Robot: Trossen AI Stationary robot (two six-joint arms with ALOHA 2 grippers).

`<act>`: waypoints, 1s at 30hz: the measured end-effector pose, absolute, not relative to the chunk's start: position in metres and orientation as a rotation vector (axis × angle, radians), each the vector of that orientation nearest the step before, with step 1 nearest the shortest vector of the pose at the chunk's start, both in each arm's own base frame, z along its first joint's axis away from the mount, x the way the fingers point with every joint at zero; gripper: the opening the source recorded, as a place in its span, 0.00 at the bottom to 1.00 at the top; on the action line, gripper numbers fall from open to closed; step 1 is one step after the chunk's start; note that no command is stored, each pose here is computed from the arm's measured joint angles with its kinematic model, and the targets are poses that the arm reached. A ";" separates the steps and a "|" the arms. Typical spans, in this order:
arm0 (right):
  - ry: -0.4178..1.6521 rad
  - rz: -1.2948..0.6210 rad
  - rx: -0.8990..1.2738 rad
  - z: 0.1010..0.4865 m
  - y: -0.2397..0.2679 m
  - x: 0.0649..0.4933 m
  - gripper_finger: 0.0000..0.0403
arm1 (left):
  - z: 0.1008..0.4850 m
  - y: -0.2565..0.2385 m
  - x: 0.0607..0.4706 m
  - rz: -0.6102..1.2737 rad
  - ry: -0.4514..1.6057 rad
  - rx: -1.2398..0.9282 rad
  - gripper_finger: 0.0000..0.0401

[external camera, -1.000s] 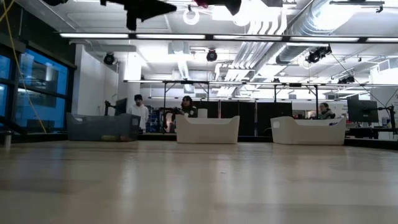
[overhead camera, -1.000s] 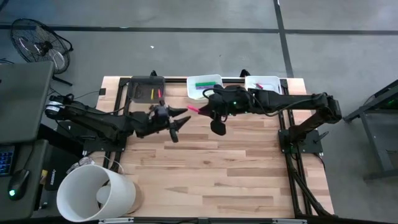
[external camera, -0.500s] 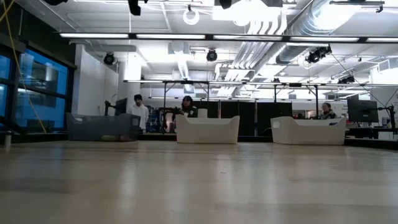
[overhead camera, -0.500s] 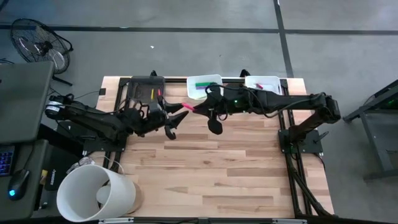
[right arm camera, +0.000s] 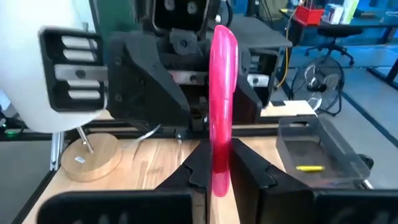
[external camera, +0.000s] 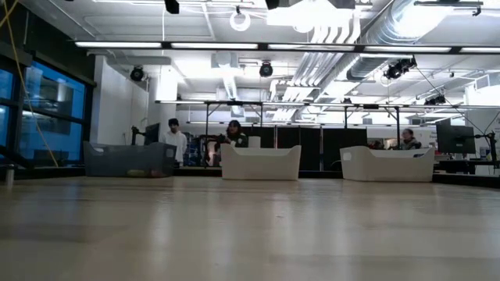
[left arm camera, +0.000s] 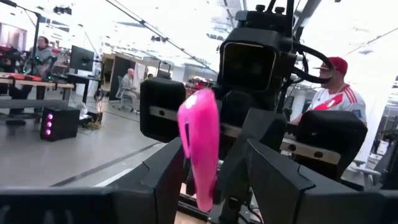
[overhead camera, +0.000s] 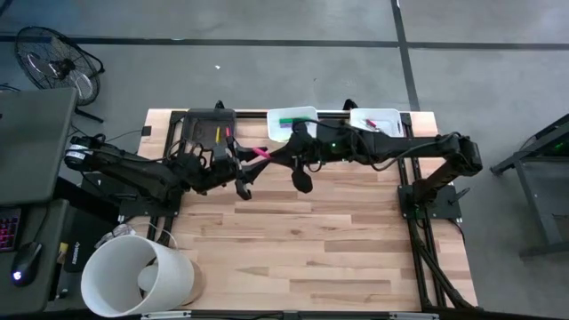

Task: Pick & Place Markers
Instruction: Put the pink pen into the black bin

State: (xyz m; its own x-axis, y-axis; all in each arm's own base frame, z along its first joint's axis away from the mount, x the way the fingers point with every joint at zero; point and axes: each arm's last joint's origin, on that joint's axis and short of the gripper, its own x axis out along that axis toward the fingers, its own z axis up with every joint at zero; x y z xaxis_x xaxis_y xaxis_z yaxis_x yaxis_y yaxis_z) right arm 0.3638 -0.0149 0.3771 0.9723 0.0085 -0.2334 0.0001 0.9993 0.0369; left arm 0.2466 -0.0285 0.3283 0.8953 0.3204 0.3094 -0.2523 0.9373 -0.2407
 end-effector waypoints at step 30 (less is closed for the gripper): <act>0.253 0.014 0.032 0.375 -0.015 0.364 0.08 | 0.329 -0.028 0.246 0.323 -0.364 -0.208 0.12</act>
